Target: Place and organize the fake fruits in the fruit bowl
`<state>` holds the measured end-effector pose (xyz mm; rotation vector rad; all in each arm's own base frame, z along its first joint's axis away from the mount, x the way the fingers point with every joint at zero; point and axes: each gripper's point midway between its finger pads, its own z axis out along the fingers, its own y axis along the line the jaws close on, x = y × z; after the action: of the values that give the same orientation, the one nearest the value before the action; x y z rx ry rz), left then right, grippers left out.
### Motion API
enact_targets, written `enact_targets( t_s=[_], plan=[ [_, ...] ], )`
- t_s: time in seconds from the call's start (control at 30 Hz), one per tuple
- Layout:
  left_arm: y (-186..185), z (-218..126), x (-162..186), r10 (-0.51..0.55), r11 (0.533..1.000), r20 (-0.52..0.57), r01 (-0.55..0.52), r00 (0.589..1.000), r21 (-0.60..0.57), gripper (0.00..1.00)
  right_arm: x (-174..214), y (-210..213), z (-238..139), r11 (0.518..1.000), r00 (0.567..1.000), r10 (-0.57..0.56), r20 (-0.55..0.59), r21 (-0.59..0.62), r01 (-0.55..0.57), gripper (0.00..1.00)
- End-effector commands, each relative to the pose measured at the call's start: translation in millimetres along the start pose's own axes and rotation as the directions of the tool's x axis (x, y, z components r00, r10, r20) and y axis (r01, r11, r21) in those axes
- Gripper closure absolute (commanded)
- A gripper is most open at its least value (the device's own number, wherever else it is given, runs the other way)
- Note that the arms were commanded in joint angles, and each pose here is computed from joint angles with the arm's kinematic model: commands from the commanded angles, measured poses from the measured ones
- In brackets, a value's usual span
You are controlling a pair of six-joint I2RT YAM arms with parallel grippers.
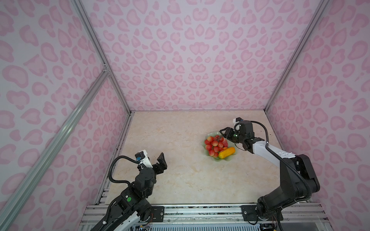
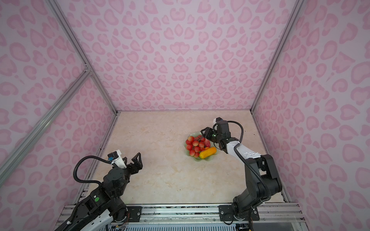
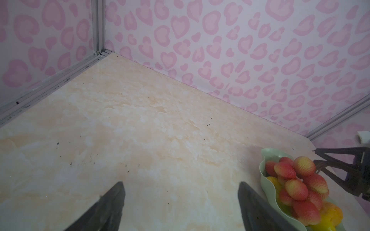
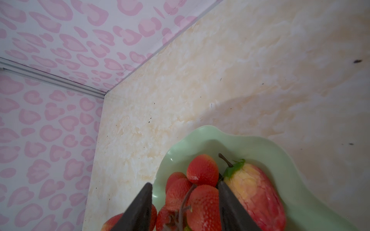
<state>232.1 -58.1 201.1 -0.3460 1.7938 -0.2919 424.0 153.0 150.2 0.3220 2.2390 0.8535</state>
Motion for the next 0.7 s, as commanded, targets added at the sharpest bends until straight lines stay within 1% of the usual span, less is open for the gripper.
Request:
enact_targets(
  t_s=[0.0,0.03,0.07,0.1,0.2,0.27,0.3,0.33,0.37,0.4,0.43,0.47,0.5,0.53,0.6,0.63,0.67],
  plan=[
    [4.1,-1.9,-22.0,0.053,0.997,0.080,-0.049,0.995,-0.052,0.08,-12.1,-1.0,-14.8,0.996,0.996,-0.072,0.058,0.049,0.069,0.19],
    [4.5,-2.5,-30.5,0.080,0.995,0.108,-0.073,0.991,-0.072,0.06,-15.7,-3.1,-21.9,0.993,0.993,-0.092,0.078,0.079,0.086,0.06],
    [4.5,-2.8,-39.6,0.113,0.990,0.136,-0.100,0.984,-0.095,0.05,-18.7,-5.6,-28.9,0.989,0.989,-0.111,0.096,0.108,0.100,0.02],
    [4.6,-2.5,-46.5,0.144,0.985,0.155,-0.126,0.977,-0.118,0.04,-20.9,-7.2,-35.7,0.985,0.985,-0.129,0.111,0.130,0.114,0.02],
    [7.5,6.6,-61.0,0.284,0.946,0.194,-0.242,0.939,-0.214,0.02,-27.9,-22.4,-59.3,0.957,0.966,-0.196,0.169,0.247,0.150,0.02],
    [18.1,22.9,-57.5,0.333,0.924,0.204,-0.276,0.921,-0.264,0.01,-31.3,-41.8,-79.5,0.919,0.940,-0.255,0.225,0.358,0.163,0.02],
    [25.9,31.3,-53.1,0.340,0.918,0.195,-0.280,0.920,-0.279,0.01,-31.3,-51.3,-88.0,0.897,0.926,-0.288,0.244,0.408,0.171,0.02],
    [36.5,41.1,-47.1,0.343,0.913,0.179,-0.282,0.922,-0.296,0.00,-32.8,-58.0,-100.1,0.871,0.899,-0.341,0.276,0.454,0.191,0.02],
    [49.0,48.9,-42.0,0.348,0.903,0.164,-0.283,0.923,-0.325,0.03,-33.4,-64.3,-112.3,0.834,0.861,-0.407,0.307,0.510,0.212,0.02],
    [60.9,53.4,-39.5,0.349,0.892,0.160,-0.274,0.924,-0.361,0.03,-34.8,-68.0,-123.4,0.795,0.815,-0.472,0.335,0.561,0.230,0.02],
    [73.4,58.0,-36.1,0.346,0.883,0.162,-0.262,0.924,-0.389,0.03,-33.0,-71.9,-133.8,0.753,0.758,-0.544,0.360,0.608,0.252,0.02],
    [82.2,62.8,-33.2,0.343,0.880,0.162,-0.257,0.925,-0.398,0.03,-30.9,-76.2,-141.9,0.717,0.710,-0.598,0.371,0.644,0.266,0.02],
    [90.2,69.8,-28.6,0.335,0.883,0.152,-0.254,0.930,-0.394,0.03,-28.7,-83.7,-149.8,0.696,0.682,-0.619,0.389,0.674,0.247,0.02],
    [97.8,77.9,-23.5,0.326,0.886,0.129,-0.255,0.936,-0.388,0.03,-28.2,-91.7,-154.5,0.680,0.672,-0.627,0.394,0.698,0.225,0.02],
    [108.7,91.6,-17.7,0.310,0.888,0.101,-0.250,0.945,-0.385,0.03,-27.1,-105.9,-151.3,0.649,0.689,-0.632,0.353,0.727,0.224,0.02],
    [113.4,100.1,-11.7,0.313,0.884,0.078,-0.260,0.947,-0.389,0.03,-27.5,-111.2,-147.3,0.636,0.690,-0.639,0.339,0.737,0.227,0.02],
    [110.5,109.1,-8.5,0.328,0.881,0.040,-0.290,0.944,-0.374,0.03,-27.5,-116.2,-142.3,0.628,0.689,-0.646,0.329,0.743,0.233,0.02]
  ],
)
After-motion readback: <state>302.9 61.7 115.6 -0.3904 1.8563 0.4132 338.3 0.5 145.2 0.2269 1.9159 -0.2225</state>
